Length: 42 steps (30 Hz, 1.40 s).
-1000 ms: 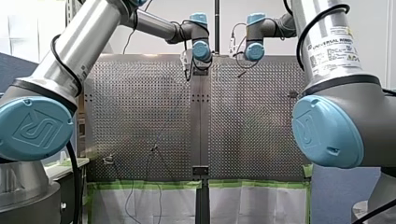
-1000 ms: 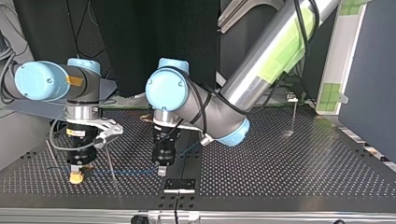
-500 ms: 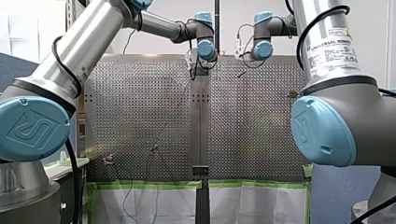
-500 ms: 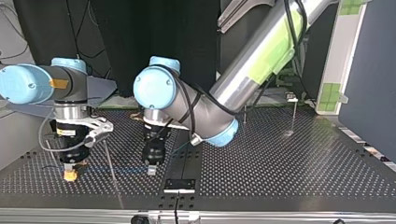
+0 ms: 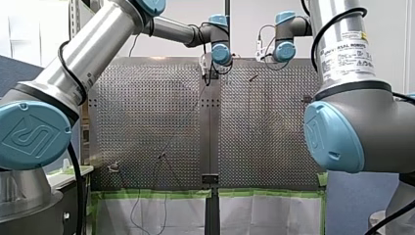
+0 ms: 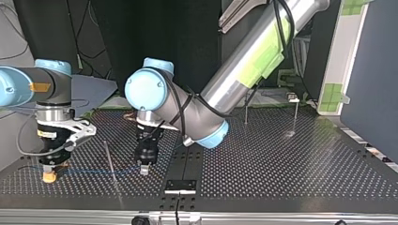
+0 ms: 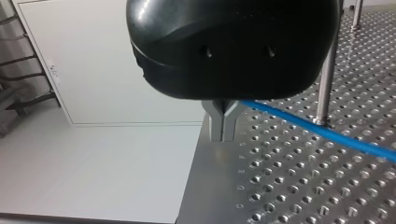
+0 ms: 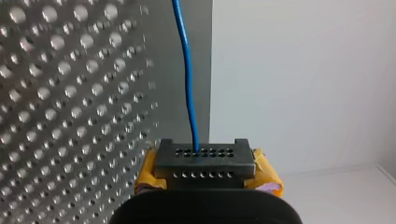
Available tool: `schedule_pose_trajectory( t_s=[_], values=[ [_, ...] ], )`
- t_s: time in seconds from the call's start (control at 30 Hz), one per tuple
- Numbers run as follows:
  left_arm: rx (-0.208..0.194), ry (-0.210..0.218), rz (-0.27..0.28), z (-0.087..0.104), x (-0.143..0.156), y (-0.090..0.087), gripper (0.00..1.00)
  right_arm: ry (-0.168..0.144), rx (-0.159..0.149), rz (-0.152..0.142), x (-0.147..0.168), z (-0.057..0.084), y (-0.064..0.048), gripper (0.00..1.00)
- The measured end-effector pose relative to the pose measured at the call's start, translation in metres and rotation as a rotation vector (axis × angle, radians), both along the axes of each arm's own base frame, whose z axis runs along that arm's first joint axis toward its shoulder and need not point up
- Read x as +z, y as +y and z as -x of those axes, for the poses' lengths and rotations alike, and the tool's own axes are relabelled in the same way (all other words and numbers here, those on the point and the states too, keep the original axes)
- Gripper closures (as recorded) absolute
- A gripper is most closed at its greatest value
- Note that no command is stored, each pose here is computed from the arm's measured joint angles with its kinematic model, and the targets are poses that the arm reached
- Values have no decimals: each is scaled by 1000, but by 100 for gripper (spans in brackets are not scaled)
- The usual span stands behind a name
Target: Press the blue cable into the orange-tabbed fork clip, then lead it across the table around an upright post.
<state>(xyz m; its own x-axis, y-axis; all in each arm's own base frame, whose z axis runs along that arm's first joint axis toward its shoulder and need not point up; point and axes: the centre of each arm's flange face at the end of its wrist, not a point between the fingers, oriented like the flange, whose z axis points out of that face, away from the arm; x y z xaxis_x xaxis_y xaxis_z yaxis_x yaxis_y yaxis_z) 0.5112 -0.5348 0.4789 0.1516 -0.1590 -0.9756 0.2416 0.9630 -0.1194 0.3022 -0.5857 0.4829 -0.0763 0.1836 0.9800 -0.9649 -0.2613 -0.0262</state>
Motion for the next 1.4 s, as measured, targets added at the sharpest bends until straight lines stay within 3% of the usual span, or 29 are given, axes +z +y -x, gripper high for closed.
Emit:
schedule_pose_trajectory(
  t_s=[0.2,0.47,0.73,1.0,1.23,1.4],
  values=[
    [-17,13,-2,0,-7,-13,98,1,-28,-2,-1,17,-9,100],
    [-59,51,-27,1,-33,-44,98,2,-53,-5,-4,33,-18,100],
    [-71,73,-44,-7,-65,-59,98,8,-40,-31,-24,40,-32,100],
    [-74,89,-57,-13,-93,-67,98,-1,-56,-39,-31,50,-41,100],
    [-77,104,-67,-18,-117,-73,98,-4,-67,-95,-68,55,-56,100],
    [-74,110,-72,-23,-129,-75,98,-4,-70,-112,-79,56,-59,100]
  ],
)
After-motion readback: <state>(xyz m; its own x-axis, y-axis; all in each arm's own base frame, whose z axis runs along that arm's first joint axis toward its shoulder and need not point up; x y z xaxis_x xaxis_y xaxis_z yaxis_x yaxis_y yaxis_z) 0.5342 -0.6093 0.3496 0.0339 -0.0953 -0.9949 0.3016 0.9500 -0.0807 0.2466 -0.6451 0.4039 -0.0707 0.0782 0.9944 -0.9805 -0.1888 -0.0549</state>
